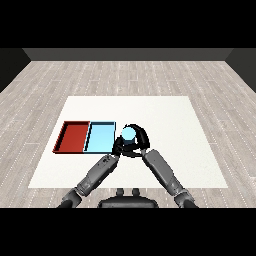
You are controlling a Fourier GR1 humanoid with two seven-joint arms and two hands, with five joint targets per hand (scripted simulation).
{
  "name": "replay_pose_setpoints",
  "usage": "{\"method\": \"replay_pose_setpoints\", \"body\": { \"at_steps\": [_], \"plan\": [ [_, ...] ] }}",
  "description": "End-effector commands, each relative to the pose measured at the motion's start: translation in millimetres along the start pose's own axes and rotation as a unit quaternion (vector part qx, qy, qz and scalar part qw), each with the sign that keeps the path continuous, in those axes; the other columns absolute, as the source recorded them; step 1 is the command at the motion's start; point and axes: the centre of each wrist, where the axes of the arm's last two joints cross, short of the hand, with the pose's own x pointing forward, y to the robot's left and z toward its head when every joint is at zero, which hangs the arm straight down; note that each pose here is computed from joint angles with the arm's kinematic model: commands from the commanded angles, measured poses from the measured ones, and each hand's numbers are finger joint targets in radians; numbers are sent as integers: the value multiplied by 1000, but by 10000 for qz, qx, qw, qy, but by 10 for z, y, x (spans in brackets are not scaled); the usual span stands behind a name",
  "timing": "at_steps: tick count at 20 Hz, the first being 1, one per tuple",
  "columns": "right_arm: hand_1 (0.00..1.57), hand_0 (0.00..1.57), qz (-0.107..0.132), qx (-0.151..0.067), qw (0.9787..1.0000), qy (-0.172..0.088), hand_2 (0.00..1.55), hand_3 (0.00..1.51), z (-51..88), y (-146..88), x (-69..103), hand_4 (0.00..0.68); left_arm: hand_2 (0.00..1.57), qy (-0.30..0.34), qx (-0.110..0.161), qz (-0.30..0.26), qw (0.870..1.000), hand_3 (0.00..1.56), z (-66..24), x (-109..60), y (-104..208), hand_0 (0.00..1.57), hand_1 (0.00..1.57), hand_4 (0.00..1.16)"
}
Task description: Pick the blue can and put it in the blue box
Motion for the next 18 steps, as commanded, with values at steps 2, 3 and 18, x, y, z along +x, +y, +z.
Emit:
{"method": "replay_pose_setpoints", "body": {
  "at_steps": [2,3,18],
  "plan": [
    [1431,1431,-57,64,9999,87,1462,1374,-77,3,62,533,0,-68,-17,27,10000,0,-133,89,44,0,0,0],
    [1440,1440,-48,55,10000,36,1465,1380,108,3,-151,531,0,-53,36,75,10000,0,-49,76,66,0,0,0],
    [1453,1453,106,253,9996,-85,1455,1365,-4,238,87,498,0,181,262,-314,9990,0,-246,-45,-105,0,0,605]
  ]
}}
